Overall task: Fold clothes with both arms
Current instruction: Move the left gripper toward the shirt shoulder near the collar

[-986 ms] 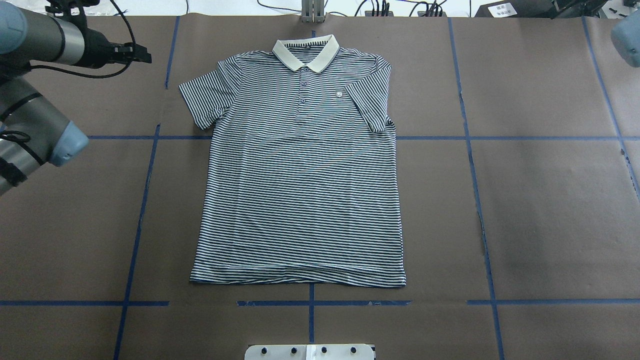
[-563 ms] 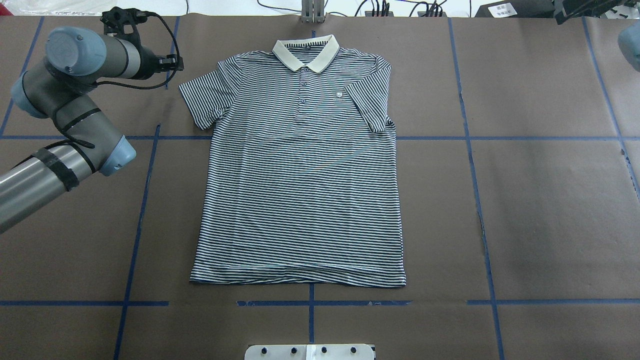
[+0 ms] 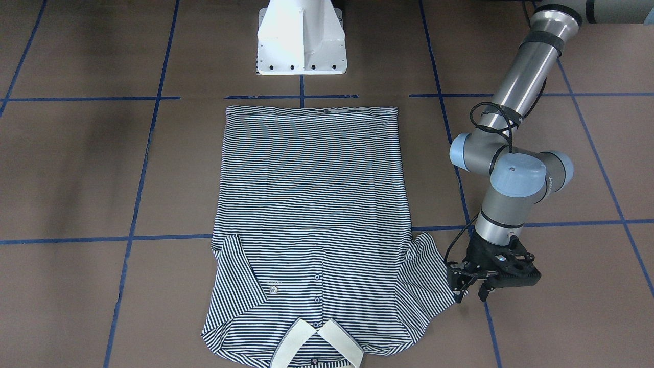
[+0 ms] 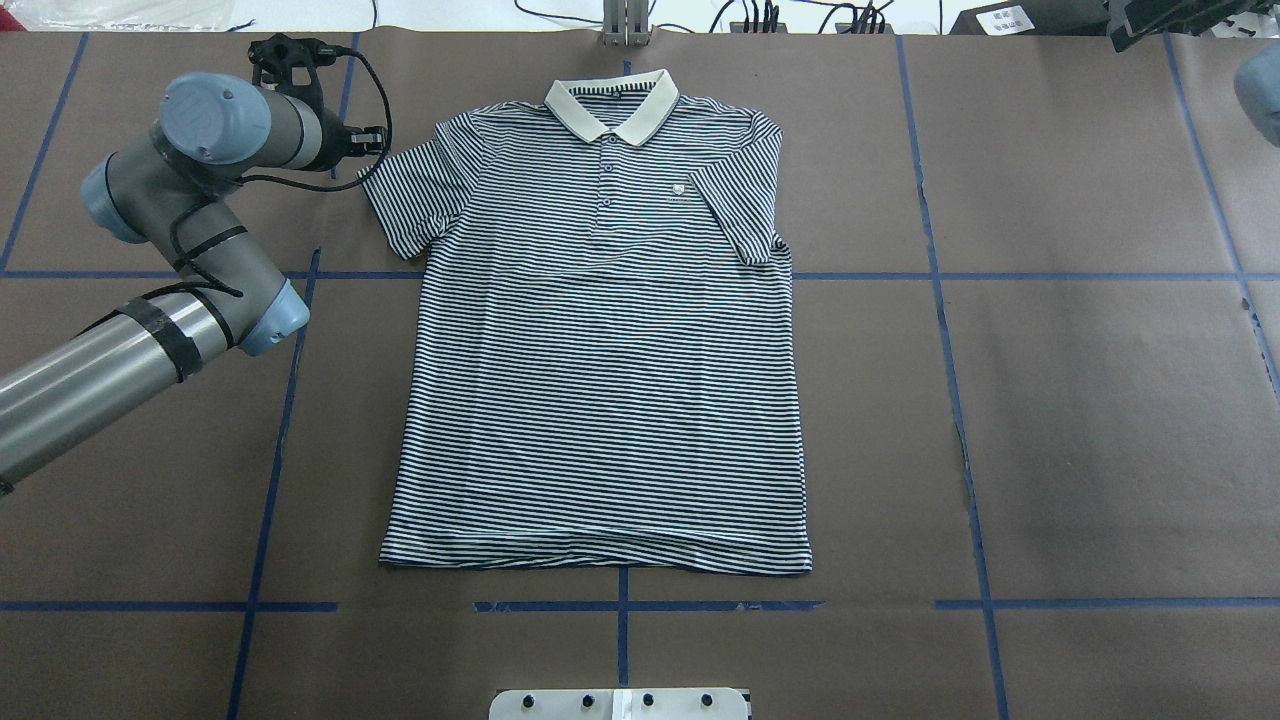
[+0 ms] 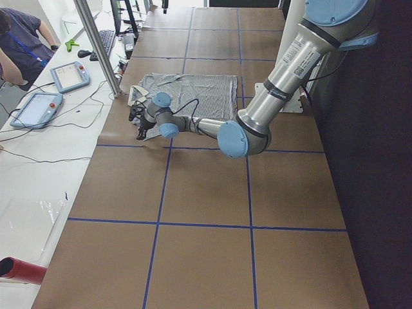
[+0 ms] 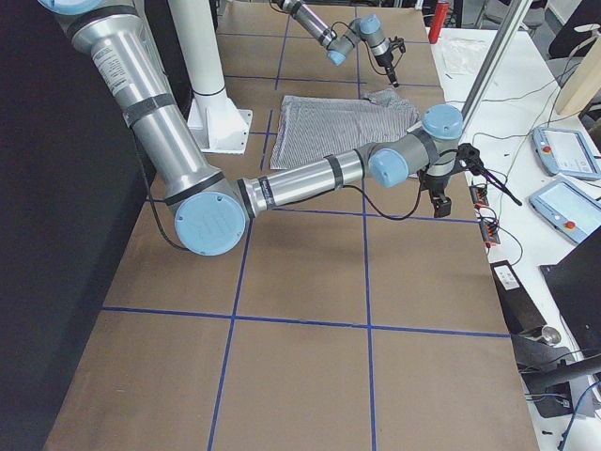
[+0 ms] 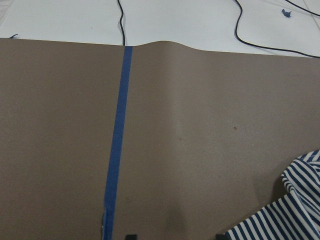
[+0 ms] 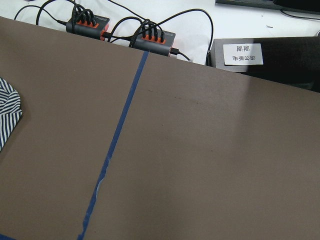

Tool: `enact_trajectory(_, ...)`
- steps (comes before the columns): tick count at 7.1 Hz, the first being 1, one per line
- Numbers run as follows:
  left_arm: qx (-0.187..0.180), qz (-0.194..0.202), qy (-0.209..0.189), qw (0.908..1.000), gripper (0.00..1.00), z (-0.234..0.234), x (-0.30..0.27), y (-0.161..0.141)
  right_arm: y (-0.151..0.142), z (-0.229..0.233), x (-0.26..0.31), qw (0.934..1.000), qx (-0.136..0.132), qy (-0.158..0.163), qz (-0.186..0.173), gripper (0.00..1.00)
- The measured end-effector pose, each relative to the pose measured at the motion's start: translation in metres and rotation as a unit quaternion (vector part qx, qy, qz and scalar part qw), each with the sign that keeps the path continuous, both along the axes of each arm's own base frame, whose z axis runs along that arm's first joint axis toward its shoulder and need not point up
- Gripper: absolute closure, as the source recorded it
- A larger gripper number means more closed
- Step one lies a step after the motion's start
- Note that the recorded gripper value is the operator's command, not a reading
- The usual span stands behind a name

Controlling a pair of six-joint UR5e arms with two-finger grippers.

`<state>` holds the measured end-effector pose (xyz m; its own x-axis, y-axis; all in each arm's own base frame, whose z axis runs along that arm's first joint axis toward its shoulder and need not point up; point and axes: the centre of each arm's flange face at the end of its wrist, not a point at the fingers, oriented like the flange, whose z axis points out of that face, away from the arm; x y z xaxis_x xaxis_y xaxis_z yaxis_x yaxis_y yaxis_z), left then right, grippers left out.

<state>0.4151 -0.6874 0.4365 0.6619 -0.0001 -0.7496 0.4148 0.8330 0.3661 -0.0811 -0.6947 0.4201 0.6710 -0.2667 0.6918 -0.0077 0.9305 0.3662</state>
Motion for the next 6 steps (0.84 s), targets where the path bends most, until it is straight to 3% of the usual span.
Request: enact_trajectory(6,0.010,0.020,-0.017,0.9996,0.44,0.0085,0.0100,0.0061,0.0001,0.0025,-0.0003,1.0000,-0.002,0.001,0.000,0.00)
